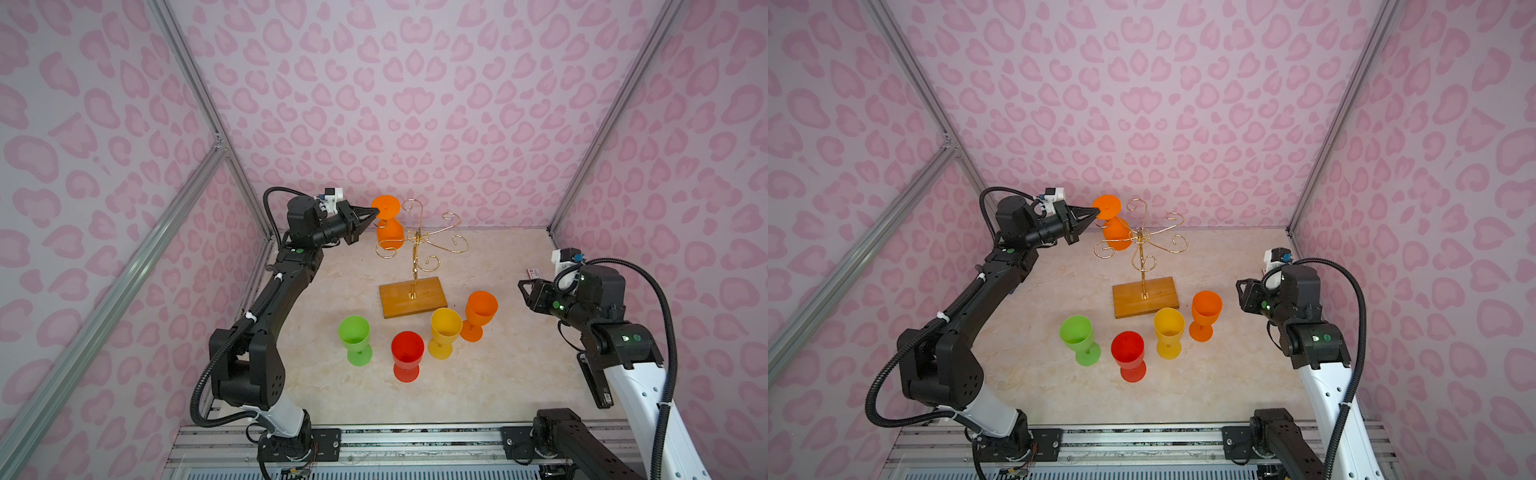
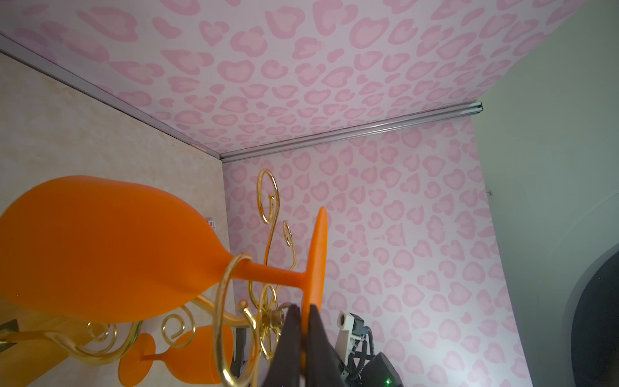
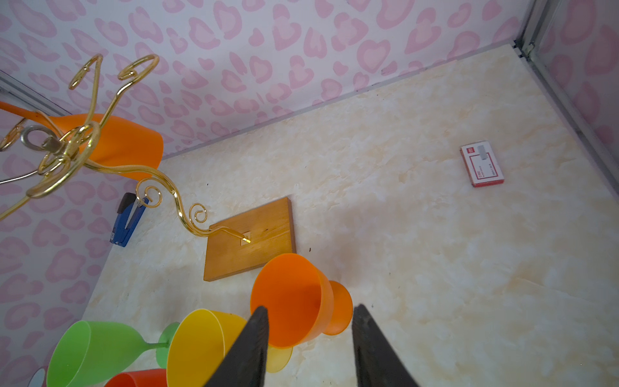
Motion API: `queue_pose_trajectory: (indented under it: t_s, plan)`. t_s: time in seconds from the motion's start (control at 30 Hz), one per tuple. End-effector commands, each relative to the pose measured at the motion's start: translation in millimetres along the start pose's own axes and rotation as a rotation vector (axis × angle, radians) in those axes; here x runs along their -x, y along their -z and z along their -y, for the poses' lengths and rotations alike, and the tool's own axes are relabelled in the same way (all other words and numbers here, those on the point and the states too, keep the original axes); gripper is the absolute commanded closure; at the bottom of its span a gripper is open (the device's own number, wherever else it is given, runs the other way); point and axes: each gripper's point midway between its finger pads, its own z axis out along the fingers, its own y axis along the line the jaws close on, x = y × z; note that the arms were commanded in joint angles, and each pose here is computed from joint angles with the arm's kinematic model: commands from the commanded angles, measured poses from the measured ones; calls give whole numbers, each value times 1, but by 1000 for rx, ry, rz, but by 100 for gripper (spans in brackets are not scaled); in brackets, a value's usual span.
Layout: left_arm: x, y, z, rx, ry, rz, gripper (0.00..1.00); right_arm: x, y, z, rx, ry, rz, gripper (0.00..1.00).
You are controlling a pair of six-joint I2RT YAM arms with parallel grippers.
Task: Take the wine glass off the wine glass rack
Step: Pick up the wine glass from the wine glass rack.
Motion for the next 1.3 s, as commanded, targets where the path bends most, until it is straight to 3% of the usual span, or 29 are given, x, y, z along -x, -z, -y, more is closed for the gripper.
queue_pose_trajectory:
  t_s: [0.0, 0.57, 0.8, 1.03, 1.17, 1.27]
  plan:
    - [-3, -1, 15, -42, -56, -4, 97, 0, 0, 0, 8, 9, 4, 58]
    - [-57, 38, 15, -16, -82, -36, 97, -2, -1, 2, 18, -7, 3, 58]
    - [-57, 65, 16, 0, -89, 35, 97, -1, -1, 2, 20, -7, 6, 58]
    - [-47, 114, 18, 35, -105, 146, 97, 2, 4, -1, 28, -3, 28, 58]
    - [-51, 148, 37, 30, -151, 222, 97, 10, 12, -9, 64, 13, 69, 58]
    - [-66, 164, 80, -11, -241, 245, 97, 23, 25, -26, 148, 30, 152, 59]
